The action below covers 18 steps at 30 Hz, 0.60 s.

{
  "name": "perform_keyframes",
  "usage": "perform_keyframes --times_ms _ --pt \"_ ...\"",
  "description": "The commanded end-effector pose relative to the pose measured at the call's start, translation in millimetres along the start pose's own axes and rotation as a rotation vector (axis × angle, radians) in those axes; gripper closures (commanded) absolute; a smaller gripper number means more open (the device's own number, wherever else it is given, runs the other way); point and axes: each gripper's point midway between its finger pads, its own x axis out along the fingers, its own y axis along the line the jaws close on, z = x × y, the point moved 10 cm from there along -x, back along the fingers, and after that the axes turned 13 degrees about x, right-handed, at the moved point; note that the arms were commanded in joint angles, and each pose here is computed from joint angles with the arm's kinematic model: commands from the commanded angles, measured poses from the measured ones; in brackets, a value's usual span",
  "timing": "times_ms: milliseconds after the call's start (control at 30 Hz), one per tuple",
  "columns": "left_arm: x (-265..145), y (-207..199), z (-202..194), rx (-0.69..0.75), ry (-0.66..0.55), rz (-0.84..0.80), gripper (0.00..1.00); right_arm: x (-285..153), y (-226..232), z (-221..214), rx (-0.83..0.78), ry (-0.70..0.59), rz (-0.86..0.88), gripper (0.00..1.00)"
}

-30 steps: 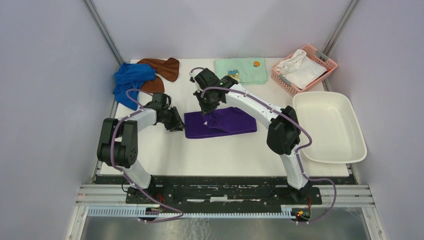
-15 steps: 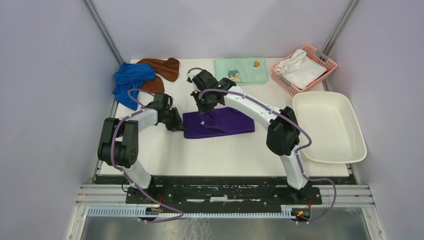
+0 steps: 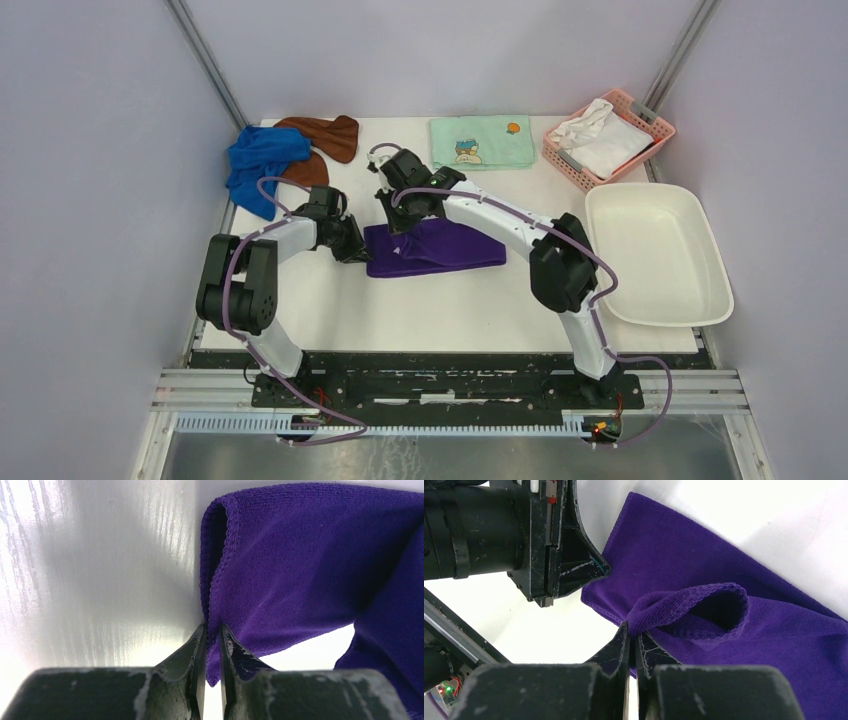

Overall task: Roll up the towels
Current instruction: Fold the towel at the center of the board.

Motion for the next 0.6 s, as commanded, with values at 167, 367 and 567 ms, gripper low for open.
perform_keyframes --times_ms 167,367,567 --pt "-0.3 -6.5 9.1 -0.006 -0.03 0.003 0.79 30.3 5.8 -2.0 -0.008 -0.006 0.077 0.89" --pt "-0.8 -6.1 8.8 -0.004 -0.028 0.013 0.79 45.2 6.6 -7.1 0.004 0.016 0.091 0.9" --pt "-1.1 -6.4 8.8 0.001 -0.028 0.017 0.79 30.6 10.3 -4.1 0.004 0.009 0.093 0.9"
